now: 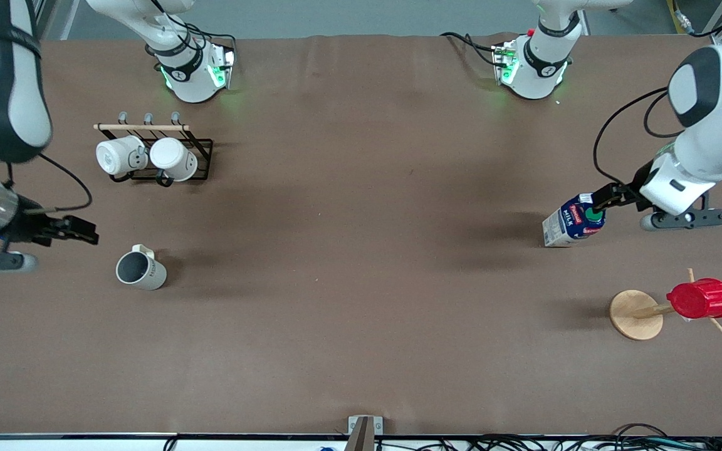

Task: Place cup and milk on table
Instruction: 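Lower the left gripper onto the carton while the right gripper descends over the mug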

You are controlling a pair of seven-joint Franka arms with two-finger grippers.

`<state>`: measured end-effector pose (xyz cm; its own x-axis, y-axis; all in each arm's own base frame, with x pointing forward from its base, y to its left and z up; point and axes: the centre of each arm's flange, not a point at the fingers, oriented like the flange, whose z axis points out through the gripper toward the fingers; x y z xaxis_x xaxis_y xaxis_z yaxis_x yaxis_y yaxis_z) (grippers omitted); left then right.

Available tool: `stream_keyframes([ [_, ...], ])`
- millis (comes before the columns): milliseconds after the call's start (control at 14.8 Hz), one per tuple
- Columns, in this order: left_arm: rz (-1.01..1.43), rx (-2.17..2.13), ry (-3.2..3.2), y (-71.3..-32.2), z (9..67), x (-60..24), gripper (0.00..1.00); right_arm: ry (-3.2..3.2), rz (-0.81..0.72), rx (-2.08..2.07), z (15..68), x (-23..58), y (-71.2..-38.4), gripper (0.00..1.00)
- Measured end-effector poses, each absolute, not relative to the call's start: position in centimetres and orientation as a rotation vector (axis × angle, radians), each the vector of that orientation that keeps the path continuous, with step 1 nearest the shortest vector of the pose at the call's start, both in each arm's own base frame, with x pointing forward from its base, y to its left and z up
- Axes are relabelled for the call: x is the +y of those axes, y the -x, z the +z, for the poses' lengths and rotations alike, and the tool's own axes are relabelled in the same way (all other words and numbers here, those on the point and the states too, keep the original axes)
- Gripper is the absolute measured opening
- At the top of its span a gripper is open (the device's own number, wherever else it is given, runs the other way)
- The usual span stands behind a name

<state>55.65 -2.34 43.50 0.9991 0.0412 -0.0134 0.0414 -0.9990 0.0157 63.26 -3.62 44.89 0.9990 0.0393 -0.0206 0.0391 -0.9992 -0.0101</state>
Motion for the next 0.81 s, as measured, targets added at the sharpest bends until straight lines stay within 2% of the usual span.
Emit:
stream_keyframes([
  [203, -0.069, 0.066, -3.126, -56.2, 40.2, -2.4, 1.00, 3.143, -0.045, -0.129, 38.0, -4.2, -62.7, 1.00],
  [407, -0.075, 0.066, -3.126, -56.6, 38.1, -2.4, 1.00, 3.148, -0.048, -0.244, 32.1, -5.2, -61.6, 1.00],
  [814, -0.120, 0.051, -3.142, -55.7, 34.8, -2.3, 1.00, 3.164, -0.081, -0.296, 26.8, -6.3, -61.6, 1.00],
])
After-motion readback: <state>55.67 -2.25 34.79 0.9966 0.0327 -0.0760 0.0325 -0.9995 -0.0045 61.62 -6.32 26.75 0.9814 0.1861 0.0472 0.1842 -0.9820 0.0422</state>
